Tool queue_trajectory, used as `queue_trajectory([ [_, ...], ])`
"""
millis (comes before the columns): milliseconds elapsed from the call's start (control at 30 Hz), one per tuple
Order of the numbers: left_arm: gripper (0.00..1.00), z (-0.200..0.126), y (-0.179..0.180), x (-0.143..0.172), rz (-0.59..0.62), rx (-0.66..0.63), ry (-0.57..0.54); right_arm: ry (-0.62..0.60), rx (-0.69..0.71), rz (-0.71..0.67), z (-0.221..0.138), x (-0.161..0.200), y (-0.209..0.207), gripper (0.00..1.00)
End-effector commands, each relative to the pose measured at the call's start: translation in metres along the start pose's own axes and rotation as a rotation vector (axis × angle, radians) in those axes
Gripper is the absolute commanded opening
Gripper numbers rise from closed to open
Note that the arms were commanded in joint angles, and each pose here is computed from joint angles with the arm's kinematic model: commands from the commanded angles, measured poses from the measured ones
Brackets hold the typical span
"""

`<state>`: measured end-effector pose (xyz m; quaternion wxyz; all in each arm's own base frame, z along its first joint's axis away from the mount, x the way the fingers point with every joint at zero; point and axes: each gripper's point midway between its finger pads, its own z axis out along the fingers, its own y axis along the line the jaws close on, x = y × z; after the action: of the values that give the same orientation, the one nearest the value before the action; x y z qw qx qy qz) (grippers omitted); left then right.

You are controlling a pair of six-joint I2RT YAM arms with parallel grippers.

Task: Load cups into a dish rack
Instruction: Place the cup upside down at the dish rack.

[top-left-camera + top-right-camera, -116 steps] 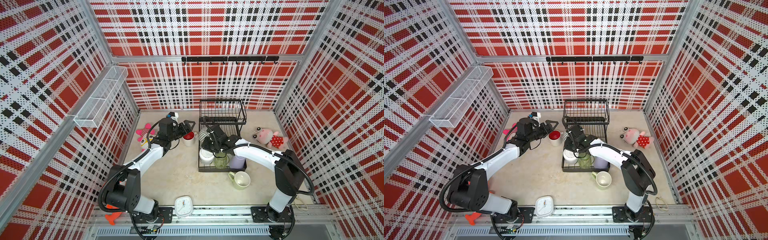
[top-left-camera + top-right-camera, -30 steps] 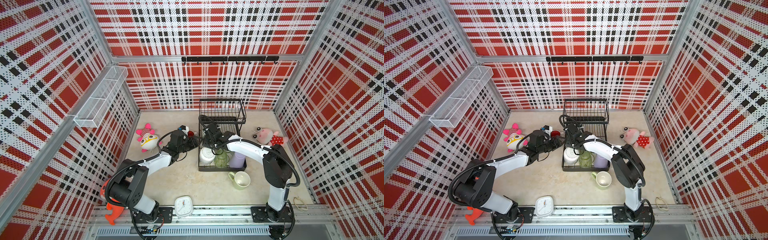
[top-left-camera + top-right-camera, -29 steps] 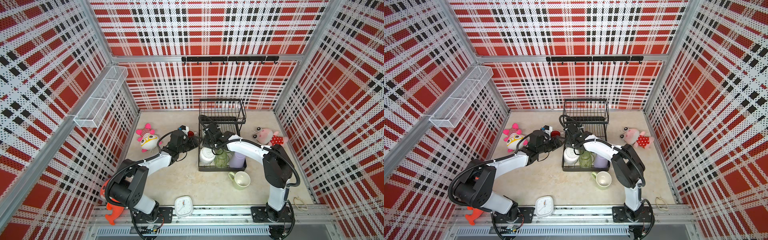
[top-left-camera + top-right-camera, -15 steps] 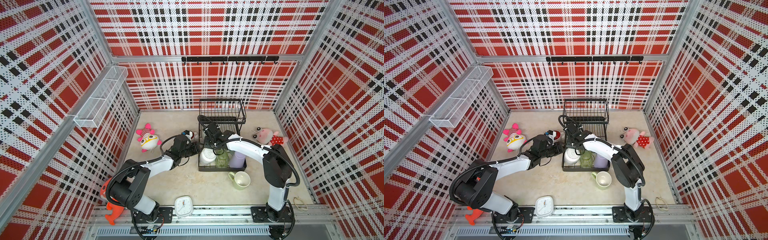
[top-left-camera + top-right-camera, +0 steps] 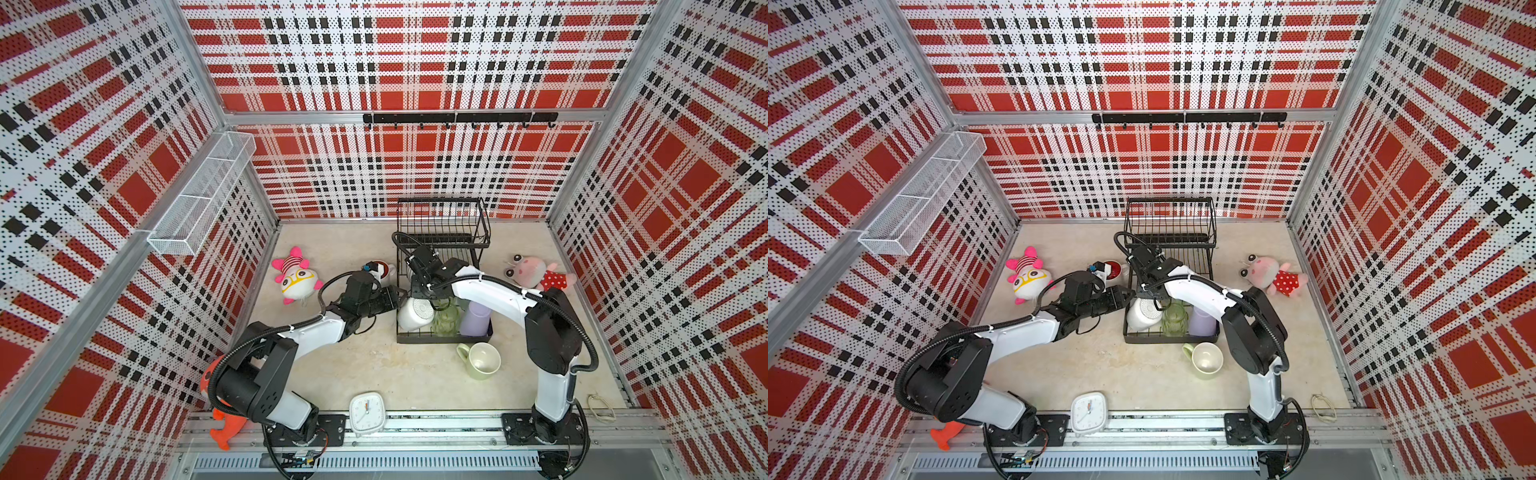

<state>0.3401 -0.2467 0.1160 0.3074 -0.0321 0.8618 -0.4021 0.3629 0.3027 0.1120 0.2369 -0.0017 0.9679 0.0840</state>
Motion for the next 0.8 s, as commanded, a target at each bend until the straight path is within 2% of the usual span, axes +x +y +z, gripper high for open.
queue_trajectory([
  [0,0.49,-0.001,-0.009,-0.003,0.021,0.032,-0.001,-0.092,-0.087,-0.086,-0.023,-0.028,0.032,0.00],
  [433,0.50,-0.006,-0.012,-0.009,0.010,0.051,-0.027,-0.116,-0.043,-0.149,-0.017,-0.027,0.023,0.00],
  [767,0.51,-0.014,-0.008,-0.019,-0.009,0.047,-0.057,-0.089,-0.102,-0.223,-0.003,-0.013,0.036,0.00],
])
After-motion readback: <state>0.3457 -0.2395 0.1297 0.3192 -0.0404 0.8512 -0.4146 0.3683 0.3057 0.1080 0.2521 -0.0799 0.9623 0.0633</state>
